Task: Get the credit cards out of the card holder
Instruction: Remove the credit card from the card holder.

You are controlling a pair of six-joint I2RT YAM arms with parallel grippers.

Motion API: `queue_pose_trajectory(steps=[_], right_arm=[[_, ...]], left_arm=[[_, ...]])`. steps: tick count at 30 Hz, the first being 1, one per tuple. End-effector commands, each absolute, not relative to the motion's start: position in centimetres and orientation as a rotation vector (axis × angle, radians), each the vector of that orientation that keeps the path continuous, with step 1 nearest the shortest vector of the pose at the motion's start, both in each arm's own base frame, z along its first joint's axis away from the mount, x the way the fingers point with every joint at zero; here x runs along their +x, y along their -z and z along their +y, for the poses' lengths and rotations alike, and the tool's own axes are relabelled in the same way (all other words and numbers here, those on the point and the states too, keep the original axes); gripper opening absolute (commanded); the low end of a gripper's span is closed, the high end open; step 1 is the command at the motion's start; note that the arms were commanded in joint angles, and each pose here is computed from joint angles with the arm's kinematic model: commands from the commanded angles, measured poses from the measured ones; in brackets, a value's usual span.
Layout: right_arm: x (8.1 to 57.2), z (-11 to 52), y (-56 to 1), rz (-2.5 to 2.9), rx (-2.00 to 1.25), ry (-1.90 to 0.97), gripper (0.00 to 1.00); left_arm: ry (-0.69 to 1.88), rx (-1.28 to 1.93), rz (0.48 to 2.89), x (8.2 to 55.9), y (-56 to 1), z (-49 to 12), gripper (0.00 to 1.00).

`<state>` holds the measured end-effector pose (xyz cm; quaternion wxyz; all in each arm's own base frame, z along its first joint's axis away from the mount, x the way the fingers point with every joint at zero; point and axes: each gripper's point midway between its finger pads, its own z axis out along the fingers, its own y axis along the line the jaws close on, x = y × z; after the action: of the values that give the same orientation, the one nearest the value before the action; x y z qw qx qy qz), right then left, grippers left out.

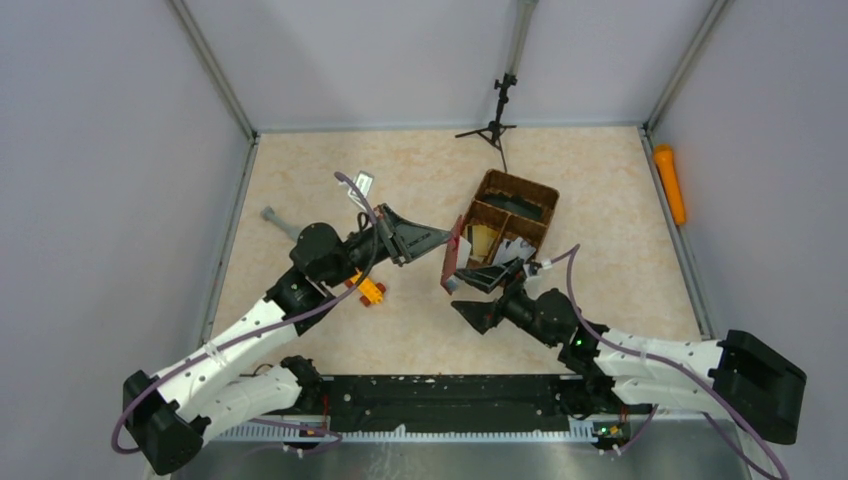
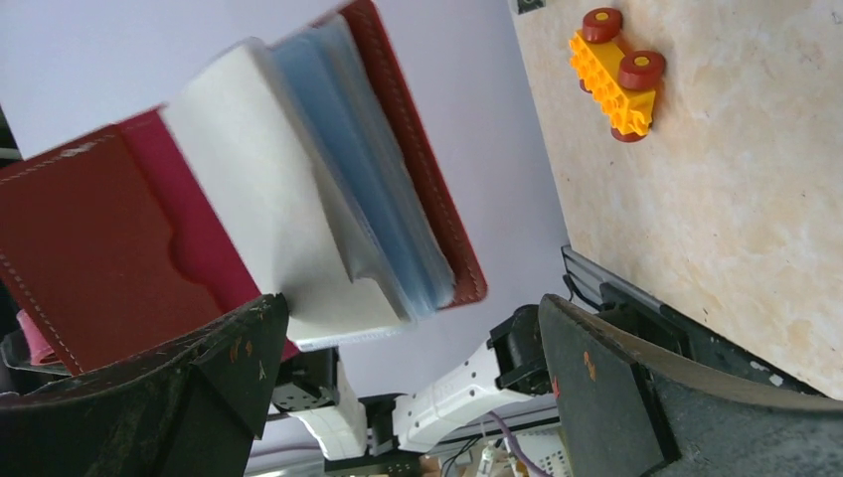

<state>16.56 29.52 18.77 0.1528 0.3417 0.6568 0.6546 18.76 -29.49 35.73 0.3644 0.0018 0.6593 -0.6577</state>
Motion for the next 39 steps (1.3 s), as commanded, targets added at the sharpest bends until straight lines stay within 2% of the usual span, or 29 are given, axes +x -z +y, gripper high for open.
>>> queue_pose_trajectory(steps=[1, 16, 17, 21, 24, 25, 27, 29, 33, 39], right_arm=[[17.1, 29.9, -23.3, 1.739, 0.959, -1.994, 0.99], [17.6, 30.2, -24.5, 1.617, 0.876, -2.054, 0.99], [17.6, 30.3, -24.6, 1.615, 0.874, -2.06, 0.95], [17.7, 29.6, -24.4, 1.591, 0.89, -2.048, 0.62], [17.9, 28.9, -24.3, 1.572, 0.877, -2.001, 0.45], [18.0, 28.5, -24.3, 1.565, 0.857, -1.969, 0.34], [18.2, 27.9, -24.2, 1.574, 0.829, -1.895, 0.21], [18.3, 27.5, -24.6, 1.583, 0.778, -1.818, 0.02], [18.3, 26.6, -24.9, 1.636, 0.652, -1.652, 0.0], [18.0, 25.2, -21.4, 1.811, 0.513, -1.371, 0.0]], left_arm=[[1.754, 0.018, 1.603, 18.2, -37.4, -29.3, 0.0], [1.809, 0.028, 1.581, 17.7, -37.9, -29.5, 0.0], [1.811, 0.031, 1.583, 17.6, -37.9, -29.5, 0.0], [1.805, 0.031, 1.591, 17.5, -37.6, -29.5, 0.0], [1.774, 0.039, 1.593, 17.4, -37.6, -29.0, 0.0], [1.752, 0.042, 1.6, 17.3, -37.5, -28.8, 0.0], [1.695, 0.035, 1.628, 17.4, -36.9, -28.3, 0.0], [1.657, 0.033, 1.656, 17.4, -36.0, -27.9, 0.0], [1.581, 0.03, 1.751, 17.2, -33.0, -27.3, 0.0], [1.398, 0.048, 1.884, 17.6, -27.4, -26.1, 0.02]])
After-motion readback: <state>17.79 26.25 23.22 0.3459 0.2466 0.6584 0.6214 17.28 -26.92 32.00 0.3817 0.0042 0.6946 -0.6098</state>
